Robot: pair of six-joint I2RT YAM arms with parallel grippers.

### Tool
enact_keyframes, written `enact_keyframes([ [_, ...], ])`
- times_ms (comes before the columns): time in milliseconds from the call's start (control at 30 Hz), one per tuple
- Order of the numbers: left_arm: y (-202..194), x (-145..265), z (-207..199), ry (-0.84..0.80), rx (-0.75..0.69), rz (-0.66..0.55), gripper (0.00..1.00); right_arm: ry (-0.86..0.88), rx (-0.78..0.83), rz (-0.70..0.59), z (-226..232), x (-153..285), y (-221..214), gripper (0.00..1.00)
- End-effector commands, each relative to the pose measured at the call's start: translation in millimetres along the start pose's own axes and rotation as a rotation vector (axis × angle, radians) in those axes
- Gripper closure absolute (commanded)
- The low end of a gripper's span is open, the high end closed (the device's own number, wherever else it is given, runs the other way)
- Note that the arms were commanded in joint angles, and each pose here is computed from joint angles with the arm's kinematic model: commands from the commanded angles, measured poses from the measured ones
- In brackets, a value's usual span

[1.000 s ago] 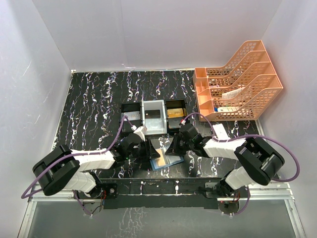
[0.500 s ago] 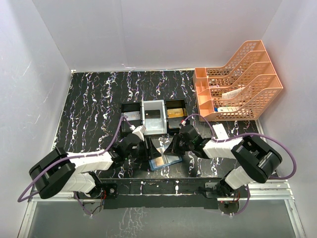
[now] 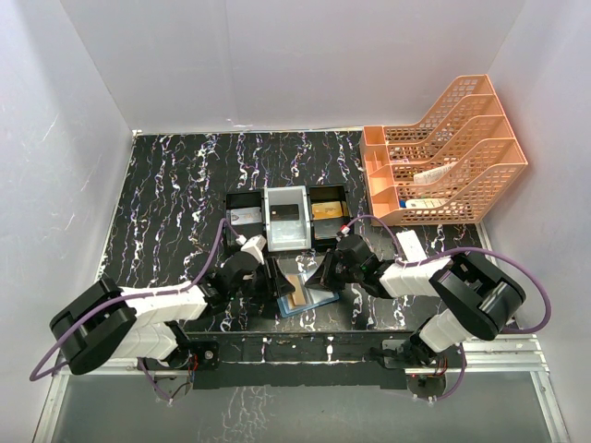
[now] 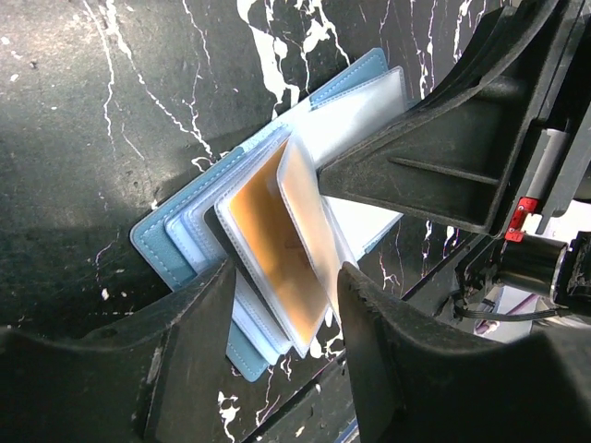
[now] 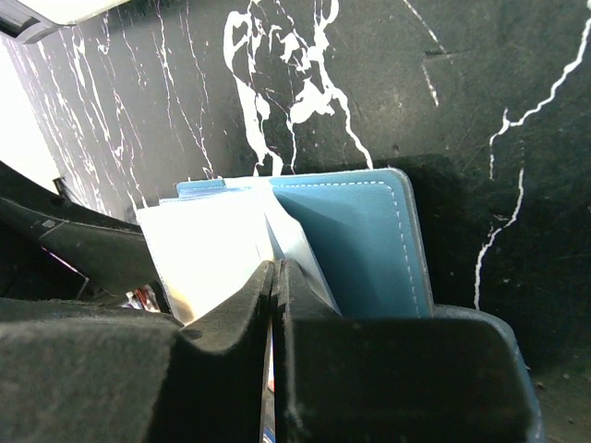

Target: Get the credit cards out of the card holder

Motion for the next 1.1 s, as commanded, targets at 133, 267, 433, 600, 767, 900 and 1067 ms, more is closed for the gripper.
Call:
enact_keyframes([
  [133, 8.5, 0.8, -5.6, 0.005, -0.028, -0.027, 0.53, -0.215, -0.015, 0.060, -58.7, 2.0, -26.0, 1.00],
  [267, 16.8, 11.2, 4.9, 0.081, -0.013, -0.076, 0.41, -0.215, -0.017, 0.060, -59.0, 1.6, -25.9, 1.00],
  [433, 24.8, 17.0, -11.0, 0.022, -0.029, -0.101, 0.37, -0.212, -0.018, 0.063, -58.3, 0.4, -26.3, 1.00],
  [600, 20.3, 11.4, -36.8, -0.092, -0.031, -0.046, 0.37, -0.213, -0.018, 0.068, -59.0, 0.1, -27.0, 1.00],
  [767, 13.3, 6.3, -33.9, -0.098, -0.016, -0.018, 0.39, -0.211, -0.018, 0.064, -58.1, 0.2, -26.2, 1.00],
  [900, 7.1, 1.9, -34.5, -0.123, -0.005, 0.007, 0.40, -0.209, -0.016, 0.065, -58.0, 0.3, -26.4, 1.00],
  [1067, 4.3, -2.1, -42.1, -0.173, -0.018, 0.025, 0.42, -0.202, -0.015, 0.066, -57.2, 0.4, -27.0, 1.00],
])
Point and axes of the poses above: each gripper's point midway between its finger pads, its own x axis back along the fingers, its own z axis along the line the jaws close on, y = z × x, the point moved 1 cm from there along x, back along the fingers, and after that the axes turned 3 degrees about x, right-handed, at the moved point
